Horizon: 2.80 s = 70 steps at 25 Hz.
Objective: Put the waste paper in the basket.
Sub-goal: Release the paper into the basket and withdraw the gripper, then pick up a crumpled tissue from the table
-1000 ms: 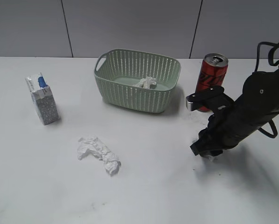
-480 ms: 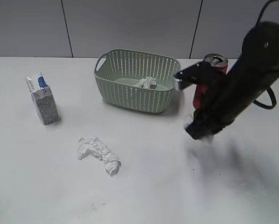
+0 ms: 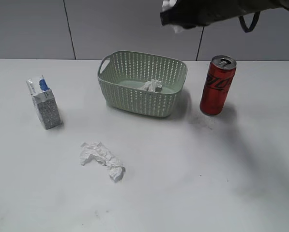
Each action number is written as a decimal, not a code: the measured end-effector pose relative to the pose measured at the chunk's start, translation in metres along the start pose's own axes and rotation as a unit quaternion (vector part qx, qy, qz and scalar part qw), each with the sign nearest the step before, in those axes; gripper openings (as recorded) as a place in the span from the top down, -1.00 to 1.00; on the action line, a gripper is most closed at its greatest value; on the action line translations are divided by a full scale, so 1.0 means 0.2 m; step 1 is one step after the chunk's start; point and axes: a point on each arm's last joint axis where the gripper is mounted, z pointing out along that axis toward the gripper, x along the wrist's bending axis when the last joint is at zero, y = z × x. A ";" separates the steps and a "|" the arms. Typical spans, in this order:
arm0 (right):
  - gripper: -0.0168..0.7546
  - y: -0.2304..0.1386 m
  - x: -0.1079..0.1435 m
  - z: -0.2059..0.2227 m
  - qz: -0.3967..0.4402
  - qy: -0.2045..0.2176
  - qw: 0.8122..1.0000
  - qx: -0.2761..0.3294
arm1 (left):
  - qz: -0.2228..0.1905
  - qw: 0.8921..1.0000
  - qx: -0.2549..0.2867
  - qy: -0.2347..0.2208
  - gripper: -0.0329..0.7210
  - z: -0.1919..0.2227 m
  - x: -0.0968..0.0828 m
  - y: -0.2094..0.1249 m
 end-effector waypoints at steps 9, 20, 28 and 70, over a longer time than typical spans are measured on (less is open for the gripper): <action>0.97 -0.13 -0.02 0.23 0.003 -0.040 0.999 -0.014 | 0.000 1.000 0.000 0.000 -0.65 0.00 0.00 0.00; -0.48 -0.43 0.06 0.47 -0.081 -0.012 0.994 0.072 | 0.000 1.000 0.000 0.000 -0.65 0.00 0.00 0.00; -0.58 -0.17 0.14 0.45 -0.092 0.056 0.989 0.104 | 0.000 1.000 0.000 0.000 -0.65 0.00 0.00 0.00; -0.36 -0.27 -0.62 -1.02 0.162 -0.171 0.912 0.335 | 0.046 0.954 0.258 -0.149 -0.65 0.81 -0.15 0.42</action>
